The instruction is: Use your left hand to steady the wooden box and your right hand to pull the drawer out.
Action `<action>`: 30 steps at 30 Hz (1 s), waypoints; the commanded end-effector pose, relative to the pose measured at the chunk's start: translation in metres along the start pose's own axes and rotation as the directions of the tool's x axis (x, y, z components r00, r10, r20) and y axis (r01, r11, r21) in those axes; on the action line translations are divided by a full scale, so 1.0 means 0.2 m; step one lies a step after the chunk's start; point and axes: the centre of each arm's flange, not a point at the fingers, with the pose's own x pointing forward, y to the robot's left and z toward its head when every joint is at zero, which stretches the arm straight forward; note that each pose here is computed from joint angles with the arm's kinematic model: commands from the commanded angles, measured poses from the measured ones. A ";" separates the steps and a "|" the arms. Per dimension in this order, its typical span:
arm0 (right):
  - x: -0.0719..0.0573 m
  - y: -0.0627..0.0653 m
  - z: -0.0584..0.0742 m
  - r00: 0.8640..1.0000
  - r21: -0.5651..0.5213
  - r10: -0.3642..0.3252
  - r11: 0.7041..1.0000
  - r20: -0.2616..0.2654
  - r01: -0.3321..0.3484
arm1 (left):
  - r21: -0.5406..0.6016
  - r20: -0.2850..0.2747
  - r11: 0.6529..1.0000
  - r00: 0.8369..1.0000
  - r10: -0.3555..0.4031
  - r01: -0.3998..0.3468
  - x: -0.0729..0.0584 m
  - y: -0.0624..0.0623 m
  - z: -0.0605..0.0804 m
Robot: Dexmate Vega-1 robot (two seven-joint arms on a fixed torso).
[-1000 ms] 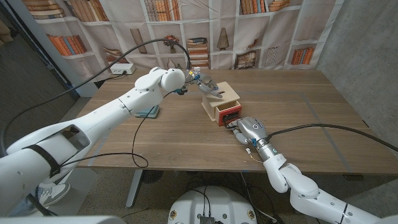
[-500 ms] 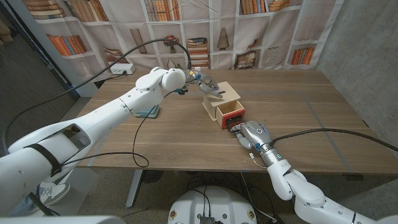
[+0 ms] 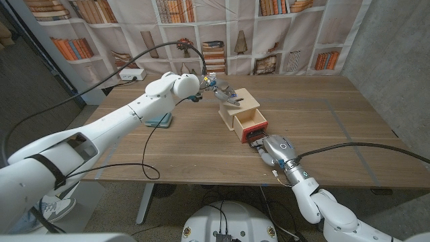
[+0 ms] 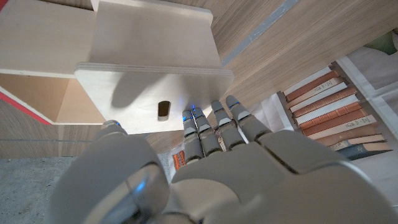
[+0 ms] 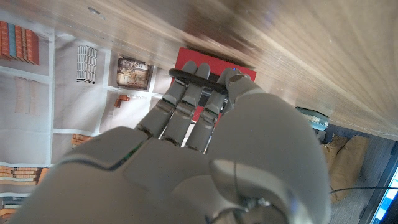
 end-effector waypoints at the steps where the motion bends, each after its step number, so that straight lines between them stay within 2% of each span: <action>1: -0.08 0.01 -0.02 0.999 -0.021 0.044 0.999 -0.005 -0.044 | 0.020 -0.013 1.000 1.000 0.001 -0.001 0.00 0.00 -0.02; 5: -0.11 0.01 -0.03 0.999 -0.021 0.052 0.998 -0.013 -0.052 | 0.024 -0.018 1.000 1.000 0.003 -0.003 -0.01 0.01 -0.02; 11: -0.20 0.02 -0.06 0.999 -0.019 0.029 0.999 -0.023 -0.030 | 0.016 -0.027 1.000 0.999 0.023 -0.023 -0.03 0.04 -0.04; 16: -0.24 0.01 -0.06 0.999 -0.054 0.039 0.998 -0.037 -0.041 | 0.018 -0.034 0.999 0.999 0.031 -0.030 -0.05 0.05 -0.04; 23: -0.27 0.01 -0.06 0.998 -0.073 0.055 0.996 -0.034 -0.058 | 0.020 -0.044 0.999 0.998 0.034 -0.033 -0.06 0.05 -0.05; 30: -0.28 -0.05 -0.05 0.997 -0.091 0.075 0.993 -0.019 -0.076 | 0.021 -0.046 0.999 0.998 0.043 -0.042 -0.07 0.06 -0.04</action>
